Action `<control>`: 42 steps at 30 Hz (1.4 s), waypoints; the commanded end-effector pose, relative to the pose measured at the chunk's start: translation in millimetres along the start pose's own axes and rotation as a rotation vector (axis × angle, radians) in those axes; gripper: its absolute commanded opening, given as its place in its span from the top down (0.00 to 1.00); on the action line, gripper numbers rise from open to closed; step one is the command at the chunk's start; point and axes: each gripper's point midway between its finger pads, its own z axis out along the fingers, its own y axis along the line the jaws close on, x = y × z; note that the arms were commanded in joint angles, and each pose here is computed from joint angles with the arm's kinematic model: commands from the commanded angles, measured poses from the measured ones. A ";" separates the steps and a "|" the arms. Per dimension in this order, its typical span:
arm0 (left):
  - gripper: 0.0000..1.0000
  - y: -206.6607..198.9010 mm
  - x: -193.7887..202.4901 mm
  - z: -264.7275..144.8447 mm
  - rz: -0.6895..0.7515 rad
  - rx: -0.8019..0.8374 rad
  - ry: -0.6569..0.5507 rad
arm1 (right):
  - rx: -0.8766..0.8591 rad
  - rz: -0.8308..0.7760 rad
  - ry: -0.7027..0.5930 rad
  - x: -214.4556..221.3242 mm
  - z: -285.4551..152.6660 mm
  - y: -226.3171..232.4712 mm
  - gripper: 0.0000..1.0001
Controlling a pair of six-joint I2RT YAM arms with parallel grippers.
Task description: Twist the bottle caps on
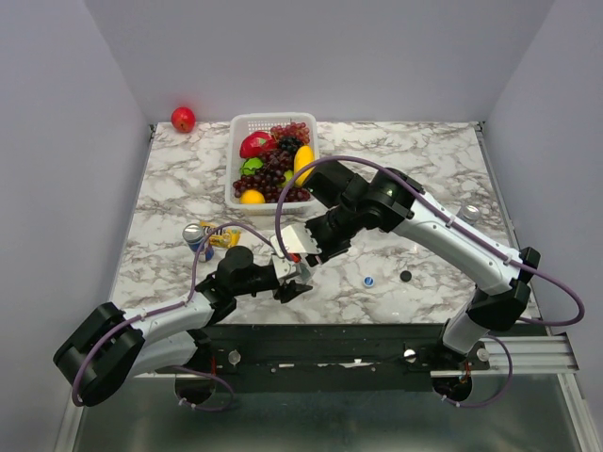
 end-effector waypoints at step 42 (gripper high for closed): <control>1.00 2.7 -25.5 -0.8 0.135 -0.011 -0.102 | -0.091 0.071 0.078 14.9 26.4 14.2 0.68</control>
